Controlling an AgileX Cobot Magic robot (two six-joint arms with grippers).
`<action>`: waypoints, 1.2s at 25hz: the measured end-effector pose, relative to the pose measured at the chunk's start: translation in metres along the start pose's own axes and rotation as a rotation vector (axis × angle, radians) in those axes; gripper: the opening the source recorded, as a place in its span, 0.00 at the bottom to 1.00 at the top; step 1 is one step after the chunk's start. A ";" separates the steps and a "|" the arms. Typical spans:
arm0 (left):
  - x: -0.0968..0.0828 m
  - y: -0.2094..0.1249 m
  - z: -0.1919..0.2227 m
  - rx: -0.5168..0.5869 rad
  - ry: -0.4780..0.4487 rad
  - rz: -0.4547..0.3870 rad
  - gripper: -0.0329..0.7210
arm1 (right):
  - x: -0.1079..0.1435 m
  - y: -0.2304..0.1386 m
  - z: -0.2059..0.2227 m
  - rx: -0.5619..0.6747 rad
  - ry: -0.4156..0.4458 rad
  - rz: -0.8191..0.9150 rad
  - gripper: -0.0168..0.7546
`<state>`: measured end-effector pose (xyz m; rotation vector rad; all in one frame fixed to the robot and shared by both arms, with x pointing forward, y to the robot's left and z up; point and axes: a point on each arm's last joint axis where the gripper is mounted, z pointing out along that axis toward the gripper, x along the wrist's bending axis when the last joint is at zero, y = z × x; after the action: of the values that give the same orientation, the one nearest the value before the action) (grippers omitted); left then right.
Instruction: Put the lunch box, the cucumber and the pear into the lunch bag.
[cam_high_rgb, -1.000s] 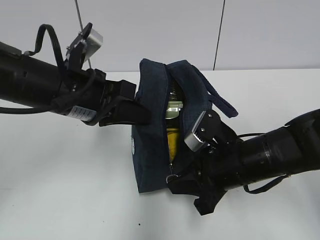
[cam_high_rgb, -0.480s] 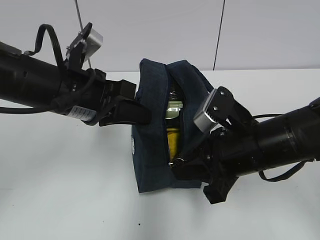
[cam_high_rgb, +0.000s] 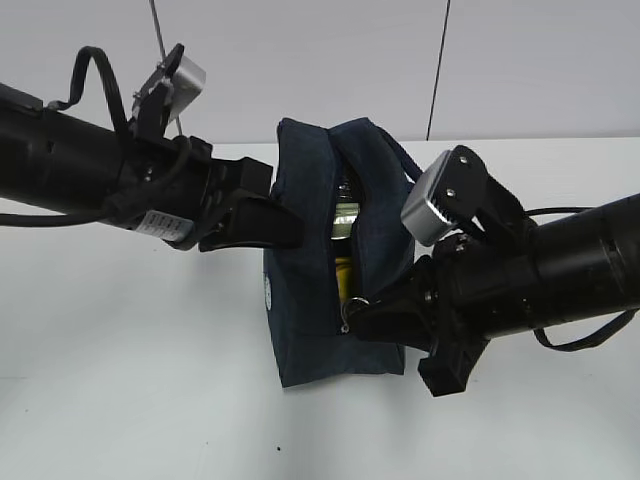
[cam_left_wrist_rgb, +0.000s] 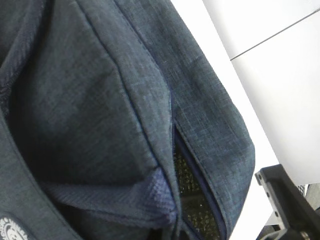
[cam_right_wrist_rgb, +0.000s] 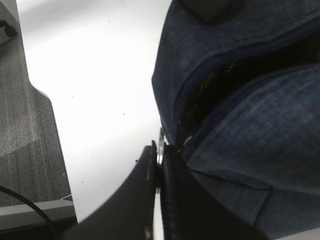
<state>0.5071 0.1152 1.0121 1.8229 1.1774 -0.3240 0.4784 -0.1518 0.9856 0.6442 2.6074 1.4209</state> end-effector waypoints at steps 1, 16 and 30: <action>0.000 0.000 0.000 0.000 0.000 0.000 0.02 | 0.000 0.000 0.000 -0.002 -0.001 0.003 0.03; -0.002 -0.001 0.000 0.014 -0.021 0.047 0.16 | -0.003 0.018 -0.006 -0.064 -0.026 -0.013 0.03; -0.005 -0.007 -0.001 0.083 -0.057 0.112 0.56 | -0.009 0.039 -0.010 -0.142 -0.054 -0.011 0.03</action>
<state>0.4983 0.1137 1.0115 1.9307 1.0318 -0.3627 0.4961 -0.1452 1.0226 0.6398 2.4387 1.5463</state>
